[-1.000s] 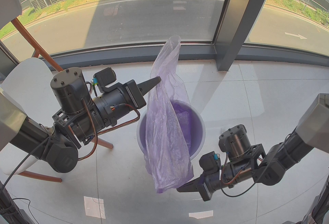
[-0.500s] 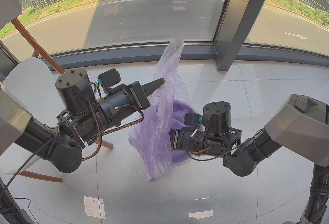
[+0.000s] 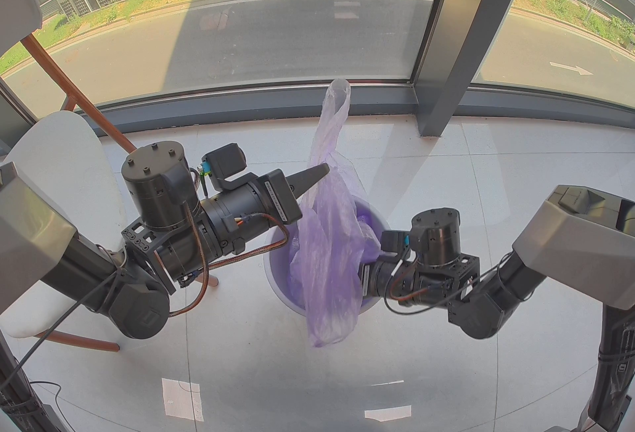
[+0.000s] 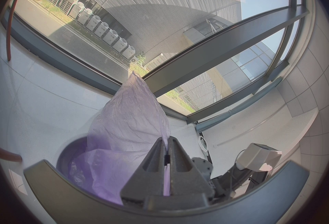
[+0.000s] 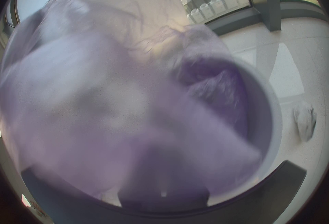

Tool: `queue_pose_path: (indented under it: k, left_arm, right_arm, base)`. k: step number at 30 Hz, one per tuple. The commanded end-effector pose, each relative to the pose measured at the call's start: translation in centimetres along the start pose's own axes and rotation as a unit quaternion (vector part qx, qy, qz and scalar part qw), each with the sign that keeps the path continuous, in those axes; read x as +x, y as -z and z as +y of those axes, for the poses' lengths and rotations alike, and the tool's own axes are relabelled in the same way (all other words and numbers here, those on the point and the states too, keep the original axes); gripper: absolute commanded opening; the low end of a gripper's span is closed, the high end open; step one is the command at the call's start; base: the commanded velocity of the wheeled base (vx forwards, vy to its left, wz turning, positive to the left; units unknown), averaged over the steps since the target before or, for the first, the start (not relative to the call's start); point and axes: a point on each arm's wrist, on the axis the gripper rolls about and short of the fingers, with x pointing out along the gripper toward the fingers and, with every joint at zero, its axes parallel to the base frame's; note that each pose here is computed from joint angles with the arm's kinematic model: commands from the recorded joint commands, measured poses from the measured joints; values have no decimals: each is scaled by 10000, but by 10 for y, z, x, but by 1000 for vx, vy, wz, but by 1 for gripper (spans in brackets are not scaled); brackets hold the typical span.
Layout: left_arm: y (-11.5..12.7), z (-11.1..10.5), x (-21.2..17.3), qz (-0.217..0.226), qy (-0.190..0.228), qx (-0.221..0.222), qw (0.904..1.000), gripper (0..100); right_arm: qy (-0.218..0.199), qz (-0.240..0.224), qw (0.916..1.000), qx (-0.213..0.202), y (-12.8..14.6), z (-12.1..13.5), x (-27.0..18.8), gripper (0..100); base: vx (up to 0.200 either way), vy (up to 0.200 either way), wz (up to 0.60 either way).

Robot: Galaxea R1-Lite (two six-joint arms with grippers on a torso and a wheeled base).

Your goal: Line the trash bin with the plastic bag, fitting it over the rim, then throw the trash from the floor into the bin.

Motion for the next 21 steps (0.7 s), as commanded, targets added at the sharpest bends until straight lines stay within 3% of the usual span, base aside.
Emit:
queue_pose_path:
  k: [1, 9, 13, 15, 16, 17, 21]
  left_arm:
    - [14, 8, 6, 187, -93, -53, 9998, 0]
    - [20, 14, 3, 332, -189, 34, 9993, 0]
    - [29, 18, -3, 528, -310, 145, 9980, 0]
    - [39, 22, -12, 1023, -594, 259, 9926, 0]
    - [39, 22, -12, 1023, -594, 259, 9926, 0]
    - [41, 20, -19, 1408, -785, 348, 9863, 0]
    - [39, 14, -27, 1844, -940, 670, 9760, 0]
  right_arm:
    - [-330, 628, 9971, -261, 30, 48, -42, 0]
    - [-601, 1332, 9881, -478, 72, 78, -109, 0]
    - [-609, 1347, 9879, -464, 76, 74, -139, 0]
    - [-535, 1035, 9926, -344, 66, 66, -164, 0]
    - [-535, 1035, 9926, -344, 66, 66, -164, 0]
    - [-508, 759, 9955, -264, 57, 60, -181, 0]
    - [-329, 149, 9993, -123, 32, 50, -203, 0]
  base:
    - [0, 0, 0]
    - [0, 0, 0]
    - [0, 0, 0]
    - [0, 0, 0]
    - [0, 0, 0]
    - [0, 0, 0]
    - [0, 0, 0]
